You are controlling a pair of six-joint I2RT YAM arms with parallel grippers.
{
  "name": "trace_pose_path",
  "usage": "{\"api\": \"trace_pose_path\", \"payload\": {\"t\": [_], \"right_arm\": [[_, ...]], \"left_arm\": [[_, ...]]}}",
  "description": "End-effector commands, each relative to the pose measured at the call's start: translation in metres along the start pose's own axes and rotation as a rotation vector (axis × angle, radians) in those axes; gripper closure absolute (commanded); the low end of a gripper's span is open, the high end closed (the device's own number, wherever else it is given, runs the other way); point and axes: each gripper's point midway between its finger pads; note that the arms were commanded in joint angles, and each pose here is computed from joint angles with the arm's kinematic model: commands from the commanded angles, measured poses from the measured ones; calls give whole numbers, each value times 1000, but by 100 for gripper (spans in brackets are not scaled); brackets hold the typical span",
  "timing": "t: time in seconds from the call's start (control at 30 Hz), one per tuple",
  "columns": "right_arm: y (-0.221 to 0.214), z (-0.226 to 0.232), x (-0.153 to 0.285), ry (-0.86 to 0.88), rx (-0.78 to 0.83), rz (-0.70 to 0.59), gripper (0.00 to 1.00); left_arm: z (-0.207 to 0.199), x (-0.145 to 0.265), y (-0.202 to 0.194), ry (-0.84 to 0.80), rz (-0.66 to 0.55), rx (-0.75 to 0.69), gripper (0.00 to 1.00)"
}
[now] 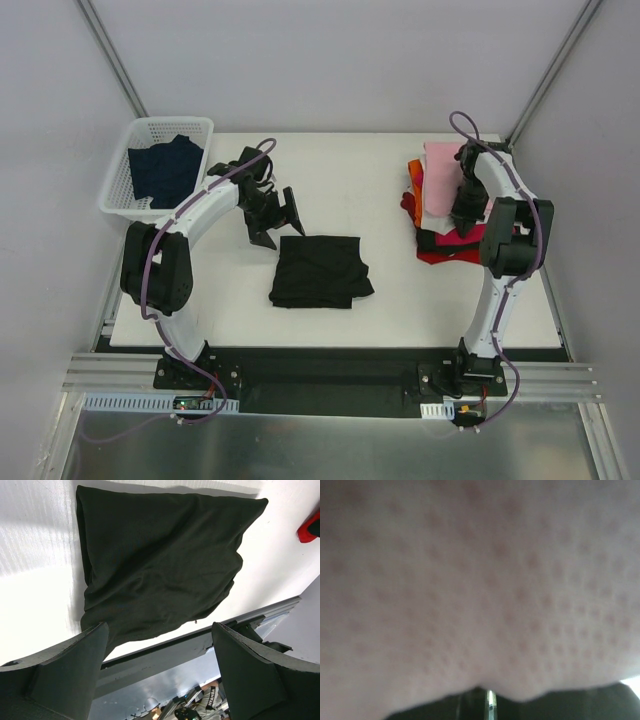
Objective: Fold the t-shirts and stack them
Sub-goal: Put the neatly folded tshirt into the corner of the board with the right arm
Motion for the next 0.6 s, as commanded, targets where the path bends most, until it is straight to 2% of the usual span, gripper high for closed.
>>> {"api": "trace_pose_path", "payload": {"t": [0.0, 0.23, 0.57], "right_arm": [[-95, 11, -28, -57, 140, 369, 99], [-125, 19, -29, -62, 151, 394, 99], [-154, 14, -26, -71, 122, 360, 99]], "left_arm": [[-2, 8, -8, 13, -9, -7, 15], [-1, 10, -11, 12, -8, -15, 15], [4, 12, -24, 12, 1, -33, 15]]}}
Point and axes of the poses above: each gripper's point midway between its finger pads, its own x axis back along the fingers, its own z axis along the line the jaws close on, y = z × x, and after that the axes turned 10 degrees about -x, right-handed
